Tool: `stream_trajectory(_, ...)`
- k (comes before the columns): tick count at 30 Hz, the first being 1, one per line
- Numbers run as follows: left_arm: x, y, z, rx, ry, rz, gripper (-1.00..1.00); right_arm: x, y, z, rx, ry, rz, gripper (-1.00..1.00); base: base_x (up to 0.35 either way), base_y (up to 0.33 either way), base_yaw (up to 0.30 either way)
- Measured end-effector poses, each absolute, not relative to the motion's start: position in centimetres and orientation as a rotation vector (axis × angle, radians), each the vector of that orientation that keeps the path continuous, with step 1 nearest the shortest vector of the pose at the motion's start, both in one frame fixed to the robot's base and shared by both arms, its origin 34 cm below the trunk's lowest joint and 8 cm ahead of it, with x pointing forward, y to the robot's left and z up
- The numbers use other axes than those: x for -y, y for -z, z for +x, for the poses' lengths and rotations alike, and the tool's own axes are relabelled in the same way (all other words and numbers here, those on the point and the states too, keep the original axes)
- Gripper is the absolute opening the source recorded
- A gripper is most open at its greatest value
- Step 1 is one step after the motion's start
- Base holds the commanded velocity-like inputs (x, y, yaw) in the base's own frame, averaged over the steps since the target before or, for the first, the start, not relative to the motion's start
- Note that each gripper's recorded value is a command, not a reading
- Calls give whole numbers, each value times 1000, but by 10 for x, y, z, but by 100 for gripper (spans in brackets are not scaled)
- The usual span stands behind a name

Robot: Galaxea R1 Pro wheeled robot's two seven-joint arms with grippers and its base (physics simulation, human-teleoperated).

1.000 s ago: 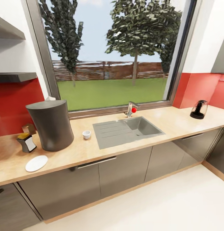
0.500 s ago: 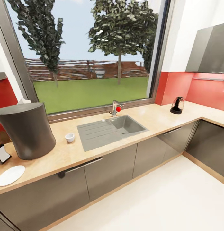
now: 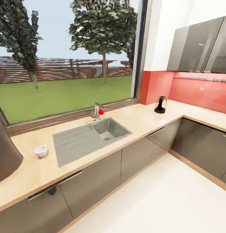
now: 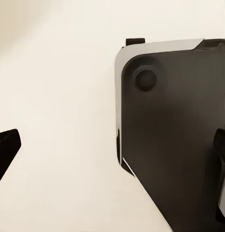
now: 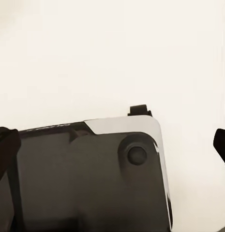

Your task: Set up a coffee station on the kitchen countertop: keep the coffee maker on the countertop, move the bottle of coffee from the kitchen shelf to the counter next to the coffee maker, place a paper coffee filter on top of the coffee maker, put the saucer next to the coffee maker with the coffee cup on the saucer, and place the electric kettle next to the coffee maker.

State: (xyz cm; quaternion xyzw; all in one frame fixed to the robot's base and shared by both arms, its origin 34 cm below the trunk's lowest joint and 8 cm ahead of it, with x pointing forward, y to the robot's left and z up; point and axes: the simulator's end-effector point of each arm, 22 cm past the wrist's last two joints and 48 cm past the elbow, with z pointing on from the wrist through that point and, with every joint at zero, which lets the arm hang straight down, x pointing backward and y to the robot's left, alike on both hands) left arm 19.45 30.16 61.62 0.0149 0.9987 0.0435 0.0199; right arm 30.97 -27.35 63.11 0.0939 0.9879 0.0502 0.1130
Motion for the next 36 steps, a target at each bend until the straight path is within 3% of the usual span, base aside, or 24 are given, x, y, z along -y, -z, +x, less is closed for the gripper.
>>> stream_trajectory(36,-302,-616,189,-3109,-137,38,100,274,-629,306,-2907,-145,277,100,274,-228,-293)
